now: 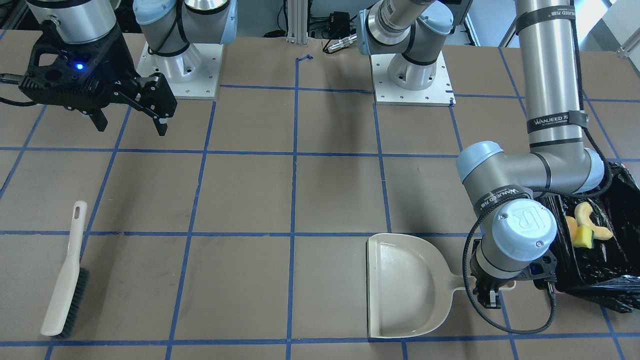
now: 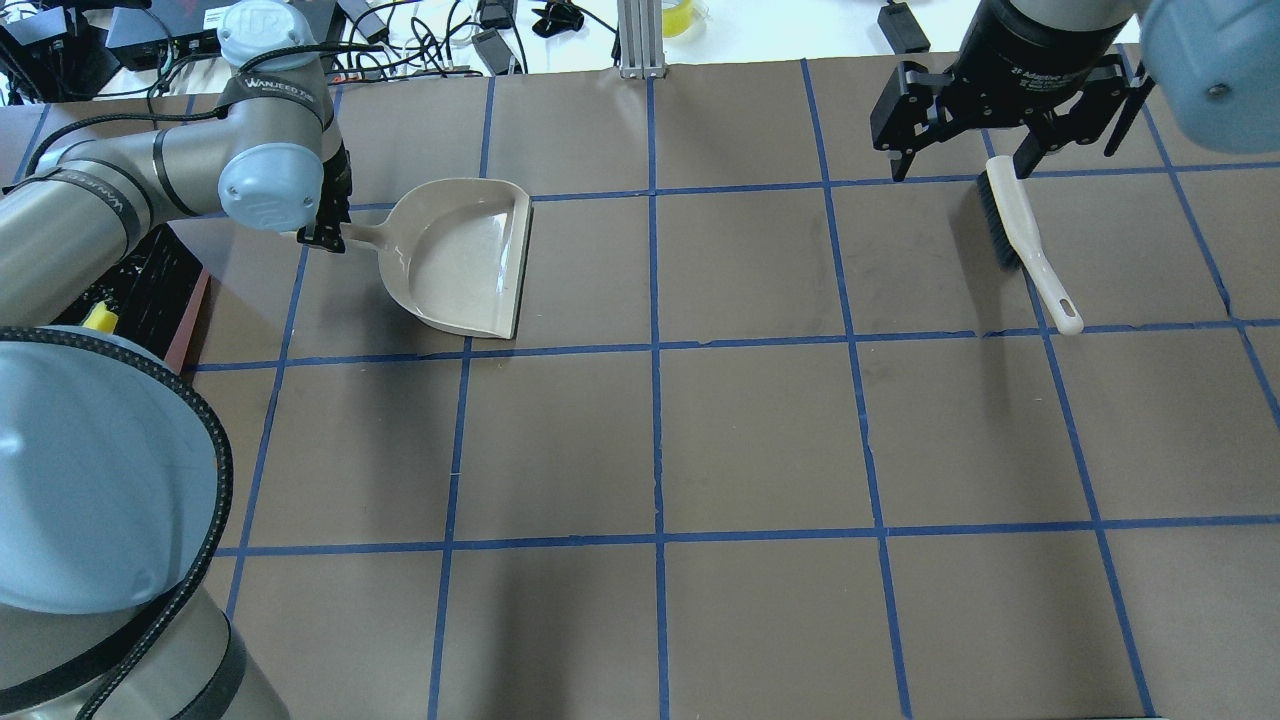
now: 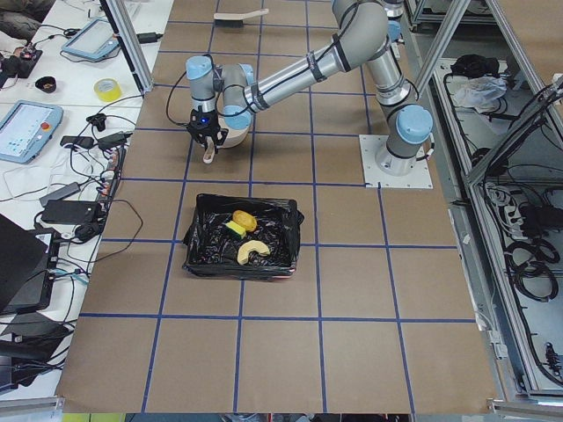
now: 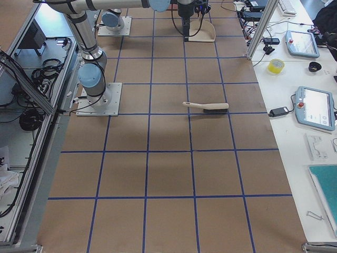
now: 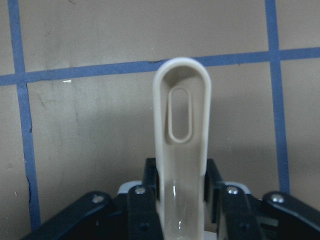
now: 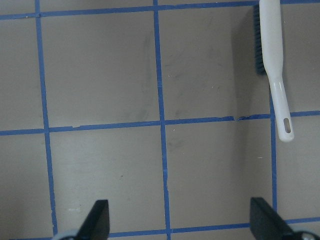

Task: Sweep and dump trash into bin
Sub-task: 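Bring the dustpan back and lower it onto the table with the left gripper, then open the left gripper and lift it off the dustpan handle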

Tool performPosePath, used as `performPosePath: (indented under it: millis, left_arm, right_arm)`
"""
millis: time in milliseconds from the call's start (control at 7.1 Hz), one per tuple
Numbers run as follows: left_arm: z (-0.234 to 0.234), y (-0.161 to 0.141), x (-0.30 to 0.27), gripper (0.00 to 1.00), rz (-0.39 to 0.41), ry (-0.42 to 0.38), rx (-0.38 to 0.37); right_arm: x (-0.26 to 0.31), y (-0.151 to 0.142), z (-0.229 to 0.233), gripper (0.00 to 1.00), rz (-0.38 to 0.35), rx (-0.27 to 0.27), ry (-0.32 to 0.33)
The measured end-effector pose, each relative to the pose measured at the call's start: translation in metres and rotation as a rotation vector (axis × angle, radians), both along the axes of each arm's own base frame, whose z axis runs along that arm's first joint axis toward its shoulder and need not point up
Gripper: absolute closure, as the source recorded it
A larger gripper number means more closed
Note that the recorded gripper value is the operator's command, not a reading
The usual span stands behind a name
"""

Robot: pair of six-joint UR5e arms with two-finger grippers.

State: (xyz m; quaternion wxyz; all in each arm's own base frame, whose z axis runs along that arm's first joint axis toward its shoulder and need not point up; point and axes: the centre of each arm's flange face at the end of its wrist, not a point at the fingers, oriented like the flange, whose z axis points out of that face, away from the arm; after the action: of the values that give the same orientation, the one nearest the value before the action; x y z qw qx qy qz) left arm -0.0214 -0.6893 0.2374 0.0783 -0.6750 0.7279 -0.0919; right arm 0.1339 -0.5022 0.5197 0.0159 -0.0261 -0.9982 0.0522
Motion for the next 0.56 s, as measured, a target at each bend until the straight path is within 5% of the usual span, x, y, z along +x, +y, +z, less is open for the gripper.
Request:
performPosePath:
  millis: [282, 563]
  left_arm:
    - [0.0024, 0.0001, 0.0000, 0.33, 0.001, -0.001, -0.005]
    - [0.0084, 0.0003, -0.0006, 0.34, -0.003, 0.004, -0.014]
  right_arm:
    - [0.0000, 0.0000, 0.0000, 0.00, 0.000, 0.000, 0.000]
    - [0.0000, 0.0000, 0.0000, 0.00, 0.000, 0.000, 0.000]
